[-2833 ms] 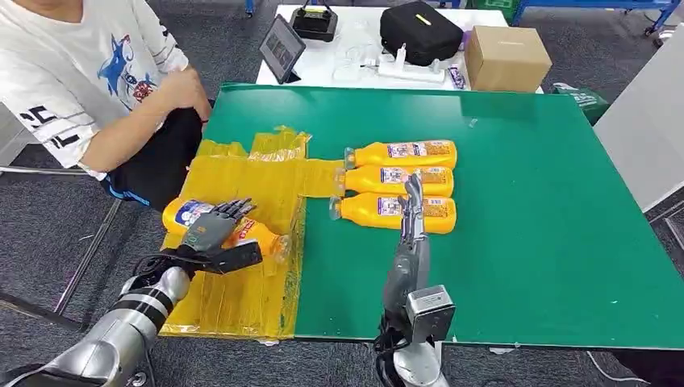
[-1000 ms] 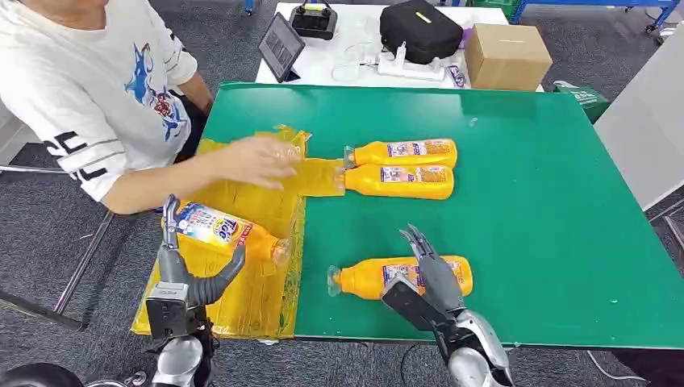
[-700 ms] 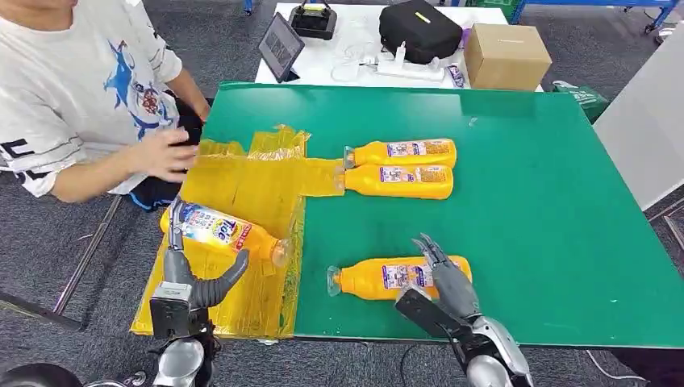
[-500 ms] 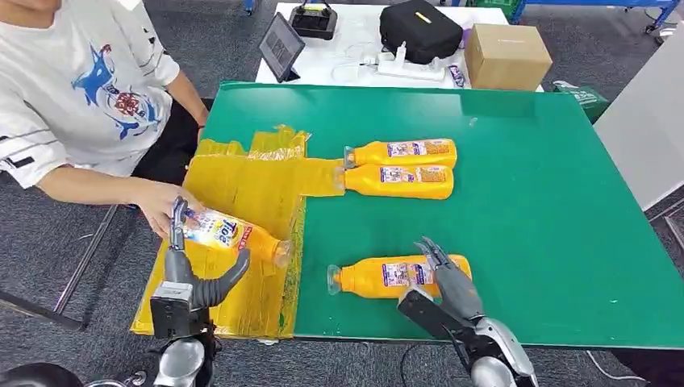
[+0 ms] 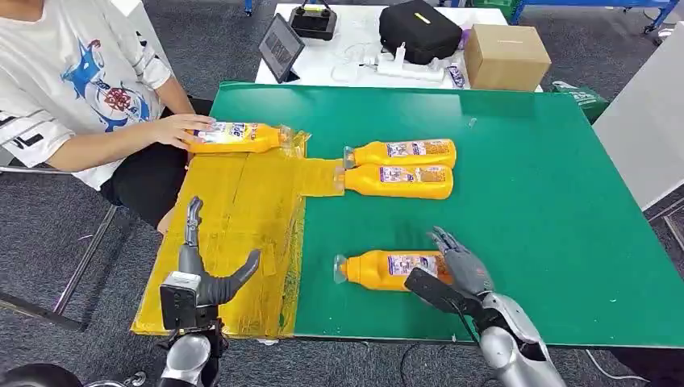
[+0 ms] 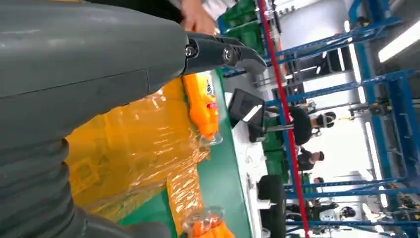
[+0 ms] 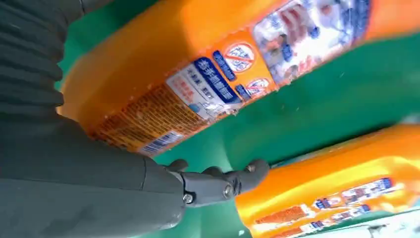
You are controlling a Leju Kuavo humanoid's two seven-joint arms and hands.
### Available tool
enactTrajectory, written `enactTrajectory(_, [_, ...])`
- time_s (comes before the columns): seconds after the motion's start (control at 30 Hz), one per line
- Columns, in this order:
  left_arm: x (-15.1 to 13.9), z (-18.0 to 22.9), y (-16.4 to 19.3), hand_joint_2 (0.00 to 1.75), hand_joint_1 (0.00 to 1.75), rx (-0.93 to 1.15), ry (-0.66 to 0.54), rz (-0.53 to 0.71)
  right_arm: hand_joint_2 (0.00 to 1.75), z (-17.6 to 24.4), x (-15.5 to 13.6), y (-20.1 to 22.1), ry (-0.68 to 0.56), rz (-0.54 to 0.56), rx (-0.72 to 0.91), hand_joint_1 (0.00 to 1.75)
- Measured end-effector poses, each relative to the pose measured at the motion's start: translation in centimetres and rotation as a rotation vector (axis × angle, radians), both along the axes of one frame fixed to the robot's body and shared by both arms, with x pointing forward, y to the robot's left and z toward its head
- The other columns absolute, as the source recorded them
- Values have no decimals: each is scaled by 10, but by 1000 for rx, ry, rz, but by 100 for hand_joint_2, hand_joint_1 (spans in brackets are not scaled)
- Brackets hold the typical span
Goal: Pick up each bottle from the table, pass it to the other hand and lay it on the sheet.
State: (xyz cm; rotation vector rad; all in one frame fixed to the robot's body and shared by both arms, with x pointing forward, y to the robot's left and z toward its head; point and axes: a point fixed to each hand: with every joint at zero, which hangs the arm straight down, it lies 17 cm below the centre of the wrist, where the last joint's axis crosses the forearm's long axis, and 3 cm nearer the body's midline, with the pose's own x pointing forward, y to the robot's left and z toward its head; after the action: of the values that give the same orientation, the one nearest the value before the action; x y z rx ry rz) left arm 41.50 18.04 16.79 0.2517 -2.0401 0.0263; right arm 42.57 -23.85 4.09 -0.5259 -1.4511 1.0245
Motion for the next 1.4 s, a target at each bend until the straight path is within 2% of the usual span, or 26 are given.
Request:
enactTrajectory(0.17, [2, -6, -2, 175, 0, 1, 16, -6, 175, -5, 17, -9, 10, -22, -28, 0])
enactTrajectory(0.43, [3, -12, -4, 175, 0, 2, 30, -13, 175, -12, 22, -15, 22, -37, -42, 0])
enactTrajectory(0.67, [7, -16, -5, 175, 0, -9, 47, -21, 175, -13, 30, 2, 7, -16, -87, 0])
enactTrajectory(0.8, [8, -19, -8, 175, 0, -12, 55, -33, 175, -21, 30, 12, 61, 15, -60, 0])
enactTrajectory(0.9, [11, -19, -10, 175, 0, -21, 60, -45, 175, -30, 27, 15, 158, 44, 4, 3])
enactTrajectory(0.93, [12, -19, -10, 175, 0, -24, 61, -46, 175, -35, 25, 13, 181, 45, 16, 19])
enactTrajectory(0.97, [13, -20, -10, 175, 0, -28, 64, -46, 175, -37, 24, 11, 195, 44, 24, 87])
enactTrajectory(1.0, [13, -21, -10, 175, 0, -28, 67, -47, 175, -39, 23, 8, 205, 39, 29, 115])
enactTrajectory(1.03, [13, -22, -11, 175, 0, -30, 69, -48, 175, -40, 23, 7, 210, 35, 34, 134])
enactTrajectory(1.13, [15, -24, -11, 175, 0, -35, 75, -49, 175, -41, 22, 4, 221, 24, 44, 140])
enactTrajectory(1.3, [15, -29, -15, 175, 0, -45, 91, -64, 175, -44, 21, 2, 235, 17, 54, 138])
enactTrajectory(1.33, [16, -31, -16, 175, 0, -47, 97, -69, 175, -45, 19, 1, 238, 17, 53, 147])
enactTrajectory(1.4, [16, -35, -17, 175, 0, -57, 113, -74, 175, -49, 16, -1, 247, 17, 51, 154])
